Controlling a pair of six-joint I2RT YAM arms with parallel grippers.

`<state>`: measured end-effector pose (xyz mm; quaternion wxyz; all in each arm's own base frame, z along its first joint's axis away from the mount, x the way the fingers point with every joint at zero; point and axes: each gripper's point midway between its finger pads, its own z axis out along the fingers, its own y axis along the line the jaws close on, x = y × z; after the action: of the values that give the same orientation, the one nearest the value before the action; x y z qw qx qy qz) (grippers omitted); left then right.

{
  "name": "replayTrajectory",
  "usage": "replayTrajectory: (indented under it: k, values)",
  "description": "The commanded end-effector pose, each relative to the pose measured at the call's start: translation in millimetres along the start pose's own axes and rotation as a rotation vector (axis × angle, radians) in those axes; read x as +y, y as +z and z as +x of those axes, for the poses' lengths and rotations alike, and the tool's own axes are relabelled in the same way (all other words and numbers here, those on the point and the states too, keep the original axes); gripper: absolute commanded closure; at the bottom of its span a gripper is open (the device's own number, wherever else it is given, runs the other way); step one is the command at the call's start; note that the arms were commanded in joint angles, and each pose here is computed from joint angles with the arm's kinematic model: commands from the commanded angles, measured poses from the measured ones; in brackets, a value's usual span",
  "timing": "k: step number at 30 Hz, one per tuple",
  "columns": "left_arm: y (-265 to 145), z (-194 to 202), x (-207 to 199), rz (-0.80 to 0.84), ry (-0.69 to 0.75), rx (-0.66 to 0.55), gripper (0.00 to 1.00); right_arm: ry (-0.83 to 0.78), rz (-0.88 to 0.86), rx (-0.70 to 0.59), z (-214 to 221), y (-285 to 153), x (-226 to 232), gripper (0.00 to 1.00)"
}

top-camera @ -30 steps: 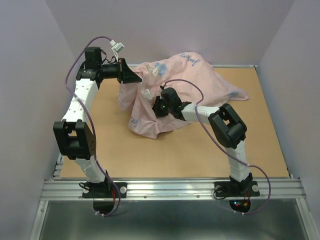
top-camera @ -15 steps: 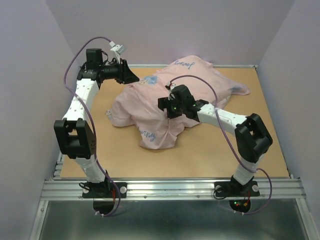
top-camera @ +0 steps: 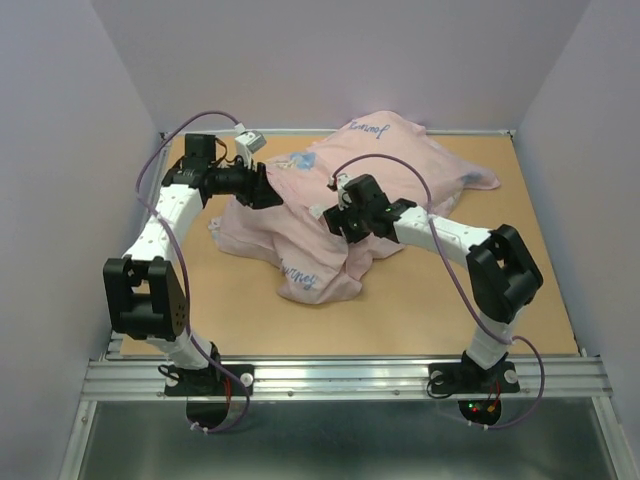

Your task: Put the pillow into the pillowcase

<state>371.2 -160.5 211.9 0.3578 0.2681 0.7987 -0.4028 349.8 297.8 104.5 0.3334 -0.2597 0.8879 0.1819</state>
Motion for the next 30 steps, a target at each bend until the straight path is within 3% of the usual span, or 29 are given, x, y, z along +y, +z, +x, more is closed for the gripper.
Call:
replayTrajectory:
  k: [1,4,8,12,16,19,20,22,23,26,30]
  values:
    - [1,0,-33,0.008,0.296,0.022,0.43,-0.090,0.230,0.059,10,9,-46,0.29]
    - [24,13,-42,0.024,0.502,0.096,0.39,-0.058,0.281,0.014,-6,6,-58,0.24]
    - [53,8,-55,0.088,0.739,0.104,0.34,-0.002,0.214,-0.046,-27,2,-44,0.24]
    - [77,9,-57,0.134,0.856,0.105,0.31,0.037,0.169,-0.066,-33,-3,-33,0.25]
    - [96,51,-52,0.213,0.880,0.223,0.34,0.073,0.143,-0.070,-32,-8,-27,0.25]
    - [100,83,-59,0.276,0.893,0.306,0.51,0.078,0.188,-0.088,-37,-11,-35,0.24]
    - [96,99,-63,0.309,0.893,0.348,0.72,0.077,0.205,-0.098,-41,-12,-40,0.24]
    - [92,109,-71,0.338,0.898,0.370,0.87,0.080,0.236,-0.094,-42,-9,-49,0.24]
    - [88,118,-73,0.351,0.885,0.390,0.99,0.080,0.254,-0.108,-49,-10,-57,0.24]
    - [70,119,-84,0.346,0.910,0.383,1.00,0.089,0.288,-0.129,-61,-13,-71,0.24]
    - [43,105,-103,0.275,0.998,0.278,1.00,0.081,0.221,-0.156,-73,-20,-63,0.25]
